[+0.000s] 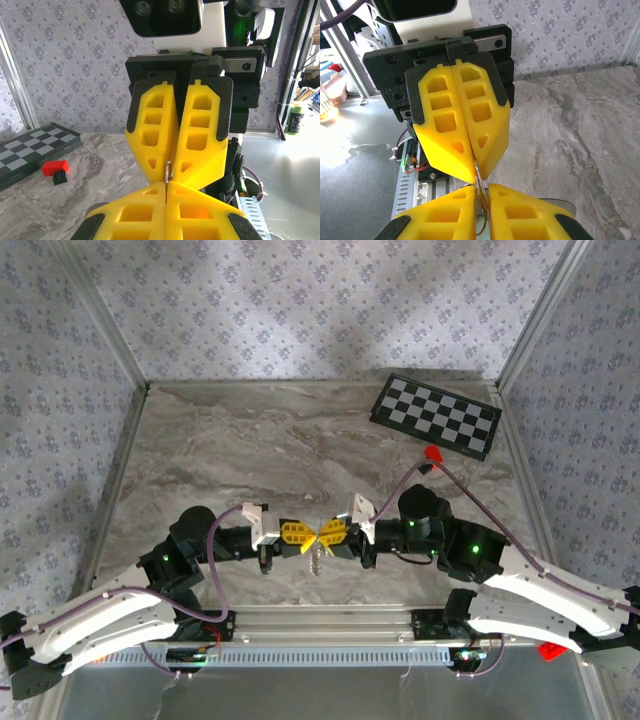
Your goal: Put the keys on the keyring
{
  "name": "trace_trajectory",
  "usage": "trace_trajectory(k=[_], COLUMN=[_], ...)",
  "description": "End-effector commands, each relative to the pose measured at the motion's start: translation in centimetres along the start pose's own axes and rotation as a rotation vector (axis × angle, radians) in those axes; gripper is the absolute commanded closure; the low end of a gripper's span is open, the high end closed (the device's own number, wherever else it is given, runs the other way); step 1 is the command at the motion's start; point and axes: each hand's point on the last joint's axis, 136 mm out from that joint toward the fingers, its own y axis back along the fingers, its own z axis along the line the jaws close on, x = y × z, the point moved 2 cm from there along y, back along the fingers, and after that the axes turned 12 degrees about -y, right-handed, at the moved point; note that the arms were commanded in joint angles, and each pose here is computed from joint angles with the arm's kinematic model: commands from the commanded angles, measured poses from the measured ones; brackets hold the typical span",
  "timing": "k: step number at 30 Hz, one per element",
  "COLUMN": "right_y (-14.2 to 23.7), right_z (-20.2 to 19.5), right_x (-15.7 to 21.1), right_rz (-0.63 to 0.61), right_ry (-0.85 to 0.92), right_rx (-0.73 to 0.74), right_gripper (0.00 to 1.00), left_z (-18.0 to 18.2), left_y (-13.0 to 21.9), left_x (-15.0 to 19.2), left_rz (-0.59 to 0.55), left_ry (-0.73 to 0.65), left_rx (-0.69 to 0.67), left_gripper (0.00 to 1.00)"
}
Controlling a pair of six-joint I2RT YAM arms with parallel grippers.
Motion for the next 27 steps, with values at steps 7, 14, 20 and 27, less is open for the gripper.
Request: trace_trajectory(k=[7, 14, 20, 27], right_y=[-0.1, 1.4, 2.1, 2.1], right_z=[0.4, 0.6, 0.7, -0.1], right_x=[-0.3, -0.1, 1.6, 1.5], right_rz=[-0.020, 0.058, 0.283, 0.450], right_ry=[-0.001, 0.061, 0.170, 0.289], right_rx=[-0.035, 0.017, 0.046, 0.132], right_gripper=[1.00, 1.00, 1.00, 1.00], left_z=[0.0, 0.4, 0.3, -0.6], left_y=[0.2, 0.2, 1.0, 0.7], left_x=[-1.5, -0.1, 0.3, 0.0], left_rz=[-0.053, 0.115, 0.222, 0.220], left_ry=[-0.027, -0.013, -0.029, -0.018], left_rx=[0.000, -0.016, -0.037, 0.021], left_gripper=[1.00, 0.66, 0.61, 0.61])
